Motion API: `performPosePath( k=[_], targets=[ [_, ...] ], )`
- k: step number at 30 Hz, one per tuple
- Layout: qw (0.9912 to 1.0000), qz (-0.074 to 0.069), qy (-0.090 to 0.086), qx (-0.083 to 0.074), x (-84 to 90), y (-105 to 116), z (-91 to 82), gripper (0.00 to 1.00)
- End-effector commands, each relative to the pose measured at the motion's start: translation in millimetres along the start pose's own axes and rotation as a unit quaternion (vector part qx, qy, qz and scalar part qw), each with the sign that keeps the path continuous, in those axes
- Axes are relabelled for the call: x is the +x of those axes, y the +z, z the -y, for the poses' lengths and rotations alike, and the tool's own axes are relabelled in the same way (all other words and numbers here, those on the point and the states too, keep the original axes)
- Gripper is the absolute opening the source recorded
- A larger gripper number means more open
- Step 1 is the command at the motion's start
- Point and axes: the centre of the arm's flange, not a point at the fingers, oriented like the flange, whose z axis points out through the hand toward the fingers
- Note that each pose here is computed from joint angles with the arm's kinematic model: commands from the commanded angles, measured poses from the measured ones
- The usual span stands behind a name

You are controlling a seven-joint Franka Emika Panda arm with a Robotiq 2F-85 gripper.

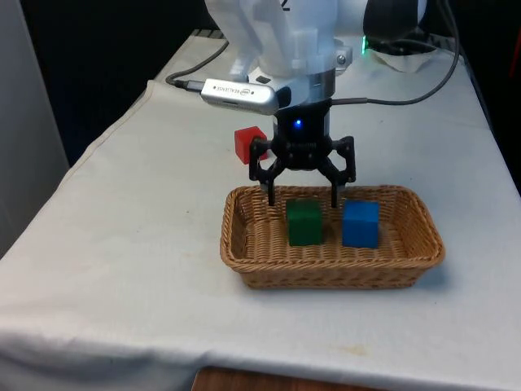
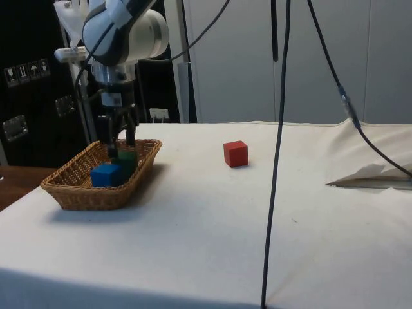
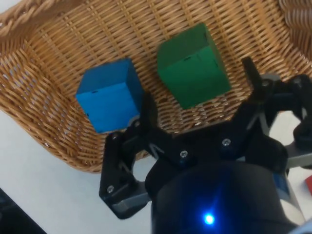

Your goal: Pick up exactly two blocks and place them into the basket.

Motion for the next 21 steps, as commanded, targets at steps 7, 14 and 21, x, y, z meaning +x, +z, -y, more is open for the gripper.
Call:
performPosePath(
  k=[7, 14, 21],
  targets=[
    [1.00000, 0.000, 0.000, 0.000, 0.0, 0, 0.0, 1.00],
    [0.99998, -0.004, -0.003, 0.003, 2.1, -20, 13.1, 1.00],
    [0.99996, -0.004, -0.008, -0.002, 1.9, -38, 35.8, 1.00]
  ],
)
